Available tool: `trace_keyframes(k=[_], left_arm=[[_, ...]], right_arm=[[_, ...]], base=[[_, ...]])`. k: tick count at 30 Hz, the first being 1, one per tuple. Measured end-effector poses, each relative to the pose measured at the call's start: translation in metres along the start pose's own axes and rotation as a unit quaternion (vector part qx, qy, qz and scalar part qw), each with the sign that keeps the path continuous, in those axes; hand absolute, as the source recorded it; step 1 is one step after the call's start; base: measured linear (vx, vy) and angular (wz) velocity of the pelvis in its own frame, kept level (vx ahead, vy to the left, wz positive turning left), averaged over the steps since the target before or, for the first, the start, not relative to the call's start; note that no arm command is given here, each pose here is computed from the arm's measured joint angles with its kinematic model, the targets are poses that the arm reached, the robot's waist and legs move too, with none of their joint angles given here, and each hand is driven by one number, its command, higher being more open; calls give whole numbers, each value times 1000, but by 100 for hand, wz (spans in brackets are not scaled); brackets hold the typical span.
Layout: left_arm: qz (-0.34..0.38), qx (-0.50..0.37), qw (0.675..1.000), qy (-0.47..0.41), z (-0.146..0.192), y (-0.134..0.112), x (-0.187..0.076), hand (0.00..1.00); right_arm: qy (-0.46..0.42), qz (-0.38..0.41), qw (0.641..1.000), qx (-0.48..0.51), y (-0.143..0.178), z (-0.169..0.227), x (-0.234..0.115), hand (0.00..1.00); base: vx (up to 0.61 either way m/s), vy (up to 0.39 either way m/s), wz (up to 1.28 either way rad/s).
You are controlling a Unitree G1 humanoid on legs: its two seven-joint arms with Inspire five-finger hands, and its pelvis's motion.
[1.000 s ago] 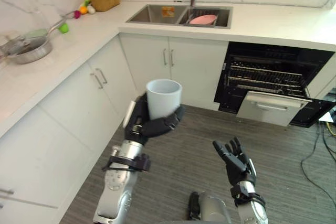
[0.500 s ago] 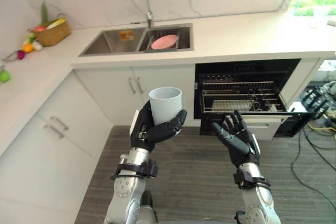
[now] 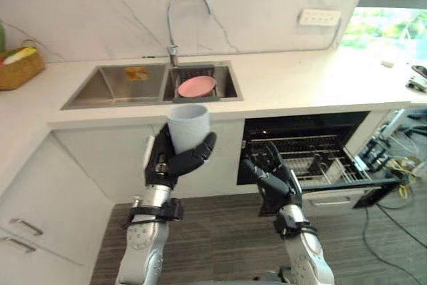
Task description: Walk over to the sink, pick up the cup, carry it to the dishwasher, place the cup inside the dishwasher, then close the dishwasher door
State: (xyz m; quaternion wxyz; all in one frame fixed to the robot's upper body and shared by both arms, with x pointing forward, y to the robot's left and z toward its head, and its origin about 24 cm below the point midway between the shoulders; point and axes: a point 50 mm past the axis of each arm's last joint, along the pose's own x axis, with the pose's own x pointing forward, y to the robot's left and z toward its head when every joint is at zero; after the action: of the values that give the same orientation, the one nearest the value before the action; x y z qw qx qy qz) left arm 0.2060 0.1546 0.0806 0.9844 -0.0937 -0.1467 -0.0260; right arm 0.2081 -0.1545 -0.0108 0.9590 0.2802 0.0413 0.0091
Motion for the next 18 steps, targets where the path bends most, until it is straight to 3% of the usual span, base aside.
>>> trace_keyframes(k=[6, 11, 18], left_arm=[[37, -20, 998, -40, 6, -4, 1, 0], [21, -42, 998, -49, 7, -20, 7, 0], [-18, -65, 998, -11, -12, -45, 8, 0]], right_arm=[[-25, -6, 999, -30, -10, 18, 5, 100], [-72, 38, 996, -36, 6, 41, -1, 100], [-76, 57, 995, -36, 10, 43, -1, 100]], base=[[170, -79, -22], [138, -16, -19], [244, 4, -31]])
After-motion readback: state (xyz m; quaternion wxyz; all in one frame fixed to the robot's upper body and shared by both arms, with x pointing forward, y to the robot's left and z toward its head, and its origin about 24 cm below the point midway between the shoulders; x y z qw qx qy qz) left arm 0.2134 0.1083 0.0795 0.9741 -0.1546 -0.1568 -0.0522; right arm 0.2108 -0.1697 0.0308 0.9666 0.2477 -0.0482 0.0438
